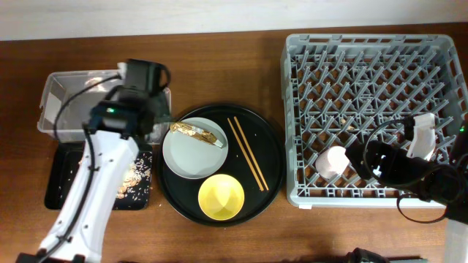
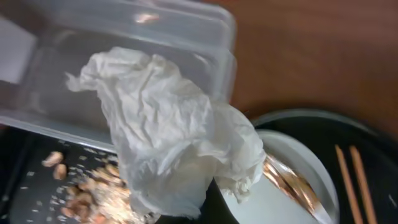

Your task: Sort waste into correct bins and load items into the dishwasher rack

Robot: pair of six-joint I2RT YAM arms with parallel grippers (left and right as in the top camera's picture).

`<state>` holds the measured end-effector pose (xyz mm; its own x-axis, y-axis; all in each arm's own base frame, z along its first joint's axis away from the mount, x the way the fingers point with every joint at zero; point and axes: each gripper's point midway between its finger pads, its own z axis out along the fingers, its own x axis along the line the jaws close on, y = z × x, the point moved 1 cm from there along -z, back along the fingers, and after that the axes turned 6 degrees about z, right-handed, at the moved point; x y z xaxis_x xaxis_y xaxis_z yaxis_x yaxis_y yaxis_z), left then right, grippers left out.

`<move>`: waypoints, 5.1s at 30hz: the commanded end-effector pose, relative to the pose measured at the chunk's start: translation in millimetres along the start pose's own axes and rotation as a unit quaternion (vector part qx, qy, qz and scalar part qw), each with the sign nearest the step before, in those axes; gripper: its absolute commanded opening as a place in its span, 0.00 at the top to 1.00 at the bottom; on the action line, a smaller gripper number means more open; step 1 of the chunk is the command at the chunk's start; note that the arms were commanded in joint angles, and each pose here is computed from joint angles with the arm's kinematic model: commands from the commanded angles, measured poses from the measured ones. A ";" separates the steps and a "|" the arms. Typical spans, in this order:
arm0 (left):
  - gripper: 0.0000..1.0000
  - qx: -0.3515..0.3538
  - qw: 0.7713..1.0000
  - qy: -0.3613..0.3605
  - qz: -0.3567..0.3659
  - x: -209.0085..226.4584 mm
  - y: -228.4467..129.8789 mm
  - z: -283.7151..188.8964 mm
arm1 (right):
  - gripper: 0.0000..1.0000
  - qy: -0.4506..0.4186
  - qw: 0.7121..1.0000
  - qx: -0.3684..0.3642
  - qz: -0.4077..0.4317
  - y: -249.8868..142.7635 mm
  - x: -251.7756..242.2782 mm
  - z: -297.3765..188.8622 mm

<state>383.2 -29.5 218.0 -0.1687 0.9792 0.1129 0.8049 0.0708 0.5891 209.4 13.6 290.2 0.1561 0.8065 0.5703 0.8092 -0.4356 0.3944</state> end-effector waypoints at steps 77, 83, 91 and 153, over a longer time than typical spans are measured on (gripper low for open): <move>0.01 -0.424 0.880 -0.142 0.157 25.1 -118.4 -137.7 | 0.02 -0.056 0.947 0.267 0.168 6.9 -100.1 118.7; 0.01 -0.478 0.844 -0.179 0.168 4.7 -139.1 -93.3 | 0.01 -0.057 0.942 0.279 0.177 5.0 -104.6 124.6; 0.01 -0.455 0.849 -0.202 0.178 -8.9 -160.2 -52.0 | 0.01 -0.057 0.942 0.279 0.177 5.0 -104.6 124.5; 0.01 -0.455 0.849 -0.202 0.178 -8.9 -160.2 -52.0 | 0.96 -0.681 0.689 -0.177 -0.174 151.1 -109.3 140.3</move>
<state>226.8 -58.6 165.5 0.3430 0.9115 0.2268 -0.0349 -0.2290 0.9728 390.6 -101.4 187.0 0.6293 0.4392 -0.6412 0.7393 -0.0840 0.6681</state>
